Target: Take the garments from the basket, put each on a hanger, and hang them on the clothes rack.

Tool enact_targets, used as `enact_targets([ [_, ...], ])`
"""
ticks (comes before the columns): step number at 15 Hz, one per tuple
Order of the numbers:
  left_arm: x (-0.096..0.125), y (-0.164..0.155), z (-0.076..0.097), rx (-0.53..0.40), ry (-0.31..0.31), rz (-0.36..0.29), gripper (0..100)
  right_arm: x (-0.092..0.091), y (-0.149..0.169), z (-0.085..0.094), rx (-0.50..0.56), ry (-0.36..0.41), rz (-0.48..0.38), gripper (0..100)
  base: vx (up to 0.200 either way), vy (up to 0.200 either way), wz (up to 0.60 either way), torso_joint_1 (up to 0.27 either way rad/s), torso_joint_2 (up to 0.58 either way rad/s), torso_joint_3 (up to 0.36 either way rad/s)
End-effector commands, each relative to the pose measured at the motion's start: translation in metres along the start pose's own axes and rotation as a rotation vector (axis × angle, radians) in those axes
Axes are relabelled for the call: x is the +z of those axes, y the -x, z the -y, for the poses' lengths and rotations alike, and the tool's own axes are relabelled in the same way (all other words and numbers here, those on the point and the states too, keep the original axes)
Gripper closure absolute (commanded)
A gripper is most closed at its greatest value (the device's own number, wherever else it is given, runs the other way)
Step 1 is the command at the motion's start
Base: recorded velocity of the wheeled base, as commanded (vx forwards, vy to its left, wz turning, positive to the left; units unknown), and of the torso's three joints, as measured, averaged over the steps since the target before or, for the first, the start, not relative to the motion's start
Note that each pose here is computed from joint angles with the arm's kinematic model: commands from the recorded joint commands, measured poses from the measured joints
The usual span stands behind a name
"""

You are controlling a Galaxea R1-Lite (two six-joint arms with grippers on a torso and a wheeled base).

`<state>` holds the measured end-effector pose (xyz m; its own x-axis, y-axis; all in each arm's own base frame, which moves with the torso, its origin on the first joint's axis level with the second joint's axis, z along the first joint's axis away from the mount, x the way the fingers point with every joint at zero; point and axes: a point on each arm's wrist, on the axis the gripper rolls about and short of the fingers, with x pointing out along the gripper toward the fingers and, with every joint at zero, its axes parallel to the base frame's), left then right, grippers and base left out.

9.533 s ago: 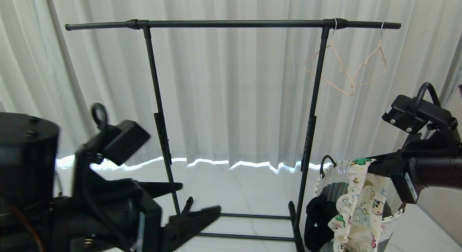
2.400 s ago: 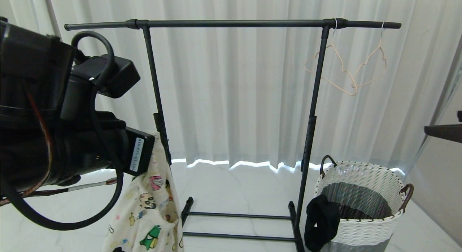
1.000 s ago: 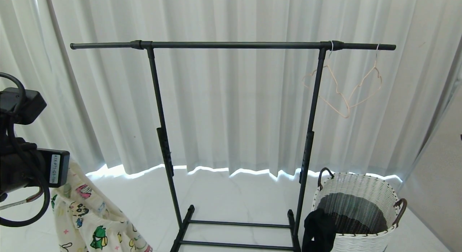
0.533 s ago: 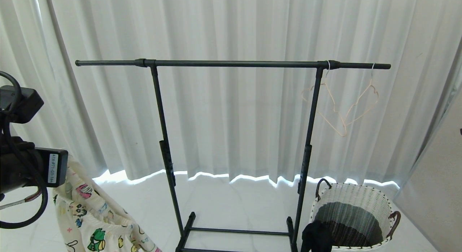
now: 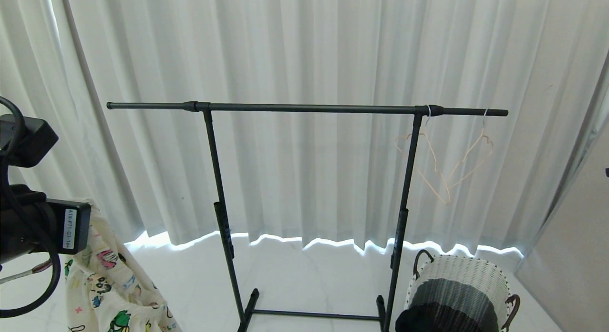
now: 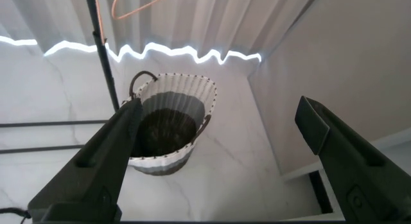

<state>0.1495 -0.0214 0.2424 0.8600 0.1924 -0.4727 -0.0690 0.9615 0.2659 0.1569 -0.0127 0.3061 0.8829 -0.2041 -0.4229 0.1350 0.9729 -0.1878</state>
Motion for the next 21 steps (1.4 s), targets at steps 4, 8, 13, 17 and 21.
enact_targets([
  [4, 0.001, 0.003, 0.008, -0.047, -0.023, 0.016, 100, -0.001, -0.002, -0.002, 0.069, 0.001, 0.002, 0, 0.100, 0.000, 0.00, 0.043, -0.08, -0.049],
  [8, 0.002, 0.006, 0.014, -0.082, -0.044, 0.030, 100, -0.001, -0.006, -0.002, 0.074, -0.003, -0.010, 0, 0.200, 0.000, 0.00, 0.011, -0.01, -0.005],
  [13, 0.002, 0.006, 0.014, -0.083, -0.047, 0.029, 100, 0.000, -0.021, -0.001, 0.095, -0.010, -0.036, 0, 0.200, 0.000, 0.00, 0.004, 0.00, 0.005],
  [17, 0.002, 0.003, 0.015, -0.083, -0.051, 0.017, 100, 0.008, -0.059, -0.005, 0.094, -0.027, -0.018, 0, 0.200, 0.000, 0.00, 0.001, 0.00, -0.004],
  [21, 0.001, 0.002, 0.014, -0.076, -0.049, 0.013, 100, 0.003, -0.110, -0.014, 0.097, -0.120, -0.093, 0, 0.050, 0.000, 0.00, -0.001, 0.00, 0.001],
])
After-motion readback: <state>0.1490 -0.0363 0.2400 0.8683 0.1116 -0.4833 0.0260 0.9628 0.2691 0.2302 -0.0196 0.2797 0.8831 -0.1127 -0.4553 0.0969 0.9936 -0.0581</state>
